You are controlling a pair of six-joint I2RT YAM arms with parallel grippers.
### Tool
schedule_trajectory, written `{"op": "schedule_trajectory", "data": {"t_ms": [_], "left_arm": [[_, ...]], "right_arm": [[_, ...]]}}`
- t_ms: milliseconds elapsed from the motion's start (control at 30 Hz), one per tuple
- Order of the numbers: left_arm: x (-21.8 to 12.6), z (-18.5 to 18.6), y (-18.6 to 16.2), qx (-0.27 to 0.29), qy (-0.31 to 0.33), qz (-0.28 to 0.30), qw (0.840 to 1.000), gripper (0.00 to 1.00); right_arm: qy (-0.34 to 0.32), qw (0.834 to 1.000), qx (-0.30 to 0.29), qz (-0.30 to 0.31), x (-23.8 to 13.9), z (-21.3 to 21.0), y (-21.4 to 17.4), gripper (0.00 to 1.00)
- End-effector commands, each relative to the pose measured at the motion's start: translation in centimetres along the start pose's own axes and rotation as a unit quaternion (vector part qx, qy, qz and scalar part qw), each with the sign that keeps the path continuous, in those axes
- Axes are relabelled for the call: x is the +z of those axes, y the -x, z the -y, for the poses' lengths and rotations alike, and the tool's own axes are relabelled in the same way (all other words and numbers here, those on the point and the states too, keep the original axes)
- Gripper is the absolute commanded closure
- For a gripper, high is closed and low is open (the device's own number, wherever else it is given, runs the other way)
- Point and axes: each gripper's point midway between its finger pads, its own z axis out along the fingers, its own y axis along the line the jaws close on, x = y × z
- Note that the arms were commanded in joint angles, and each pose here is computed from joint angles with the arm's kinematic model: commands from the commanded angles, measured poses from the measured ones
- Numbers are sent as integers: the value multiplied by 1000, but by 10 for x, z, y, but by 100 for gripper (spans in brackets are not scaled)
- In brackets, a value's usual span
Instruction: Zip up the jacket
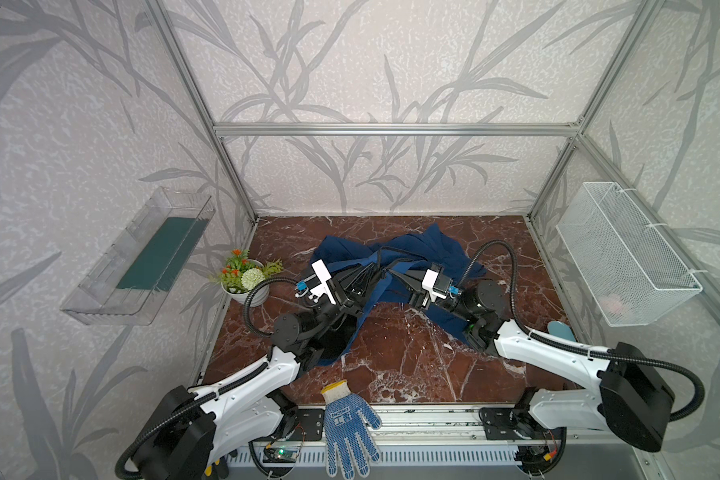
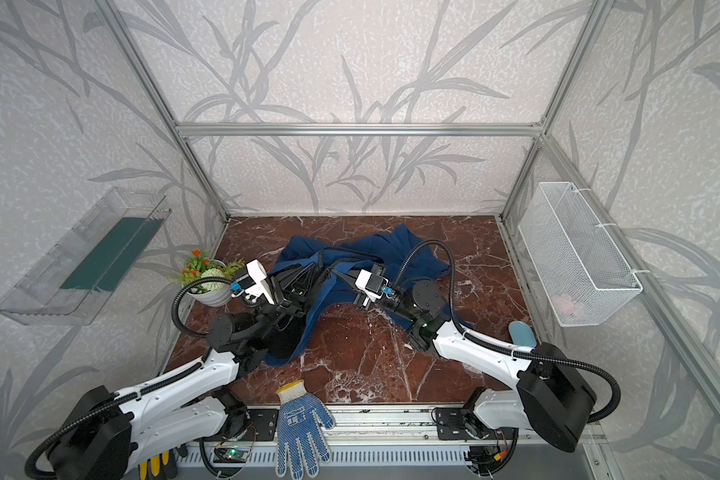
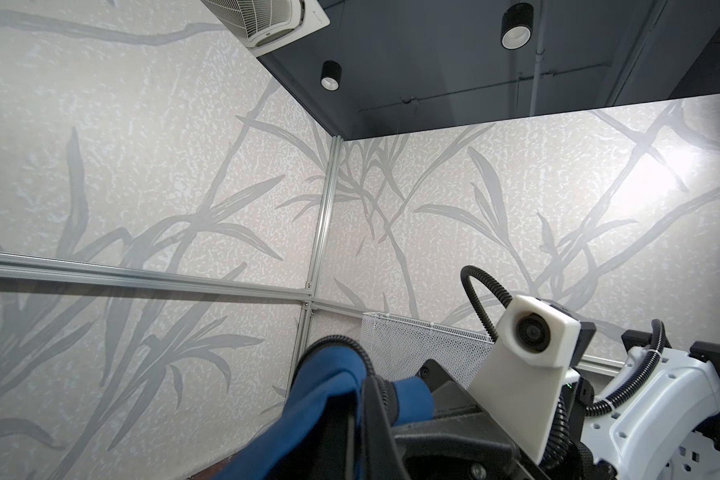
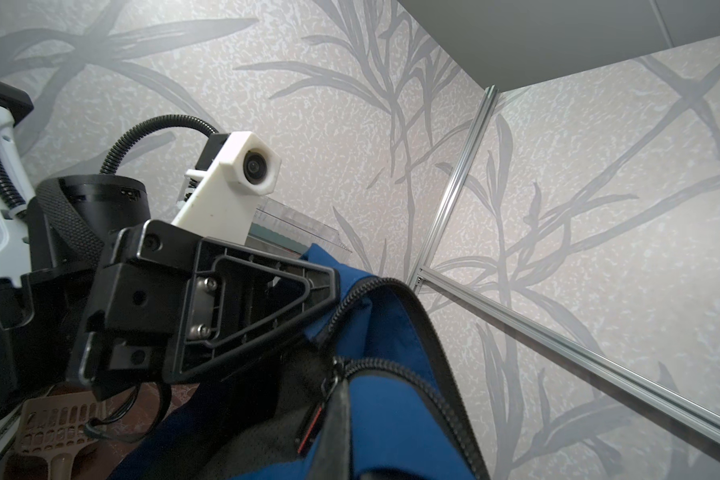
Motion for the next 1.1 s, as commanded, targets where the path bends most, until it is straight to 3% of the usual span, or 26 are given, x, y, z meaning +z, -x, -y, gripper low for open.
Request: {"op": "schedule_trajectory", "data": {"t_ms": [0, 1067], "left_arm": [[0, 14, 21, 10, -28, 34, 999, 100], [3, 19, 42, 0, -30, 62, 998, 100]], "right_arm": [[1, 998, -13, 63, 5, 7, 37, 100], [27, 998, 1, 51, 9, -1, 28, 100]]}}
